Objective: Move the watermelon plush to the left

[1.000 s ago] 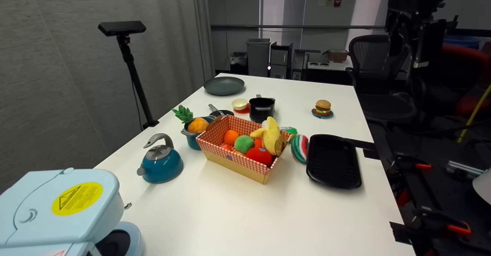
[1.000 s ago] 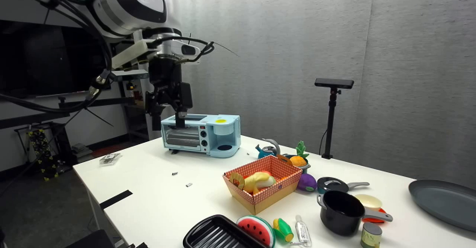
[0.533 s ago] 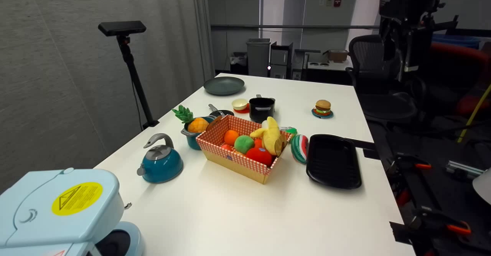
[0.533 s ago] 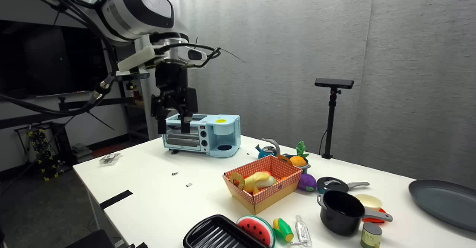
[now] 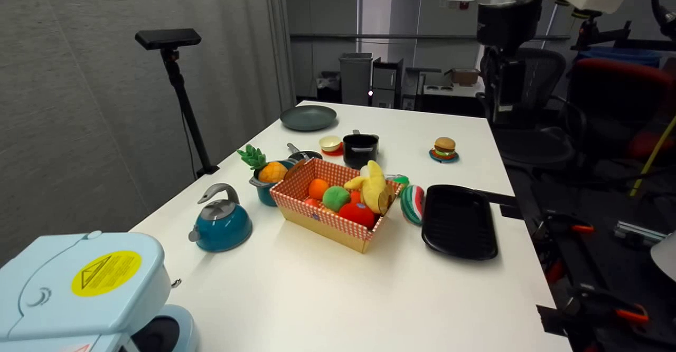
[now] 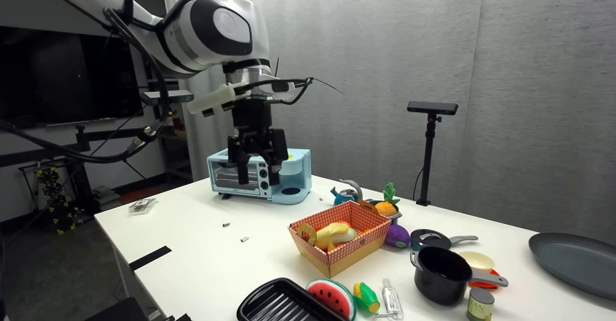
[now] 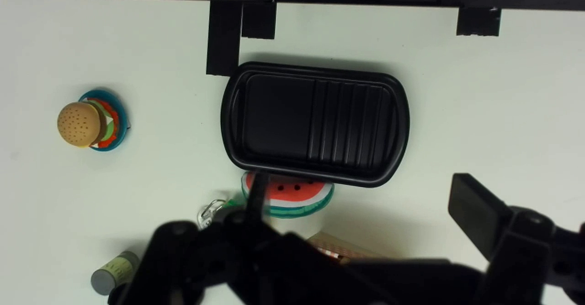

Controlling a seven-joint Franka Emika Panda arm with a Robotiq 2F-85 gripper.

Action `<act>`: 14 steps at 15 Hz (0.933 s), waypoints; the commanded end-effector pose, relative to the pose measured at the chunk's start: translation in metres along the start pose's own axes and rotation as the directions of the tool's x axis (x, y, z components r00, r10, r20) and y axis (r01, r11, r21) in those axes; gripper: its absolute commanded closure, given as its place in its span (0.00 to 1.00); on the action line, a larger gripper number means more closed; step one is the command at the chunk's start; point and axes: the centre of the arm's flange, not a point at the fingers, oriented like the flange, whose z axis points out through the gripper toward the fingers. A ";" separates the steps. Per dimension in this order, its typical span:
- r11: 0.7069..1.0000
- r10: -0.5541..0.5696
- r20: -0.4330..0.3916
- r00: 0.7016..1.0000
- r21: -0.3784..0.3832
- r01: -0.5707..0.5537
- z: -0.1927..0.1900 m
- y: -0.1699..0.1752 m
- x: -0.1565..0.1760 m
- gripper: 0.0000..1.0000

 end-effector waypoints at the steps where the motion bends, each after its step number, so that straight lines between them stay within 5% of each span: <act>1: 0.999 0.051 -0.013 0.999 -0.011 -0.052 0.016 0.016 0.033 0.00; 14: 0.982 0.182 -0.062 0.981 0.053 -0.179 0.062 0.050 0.122 0.00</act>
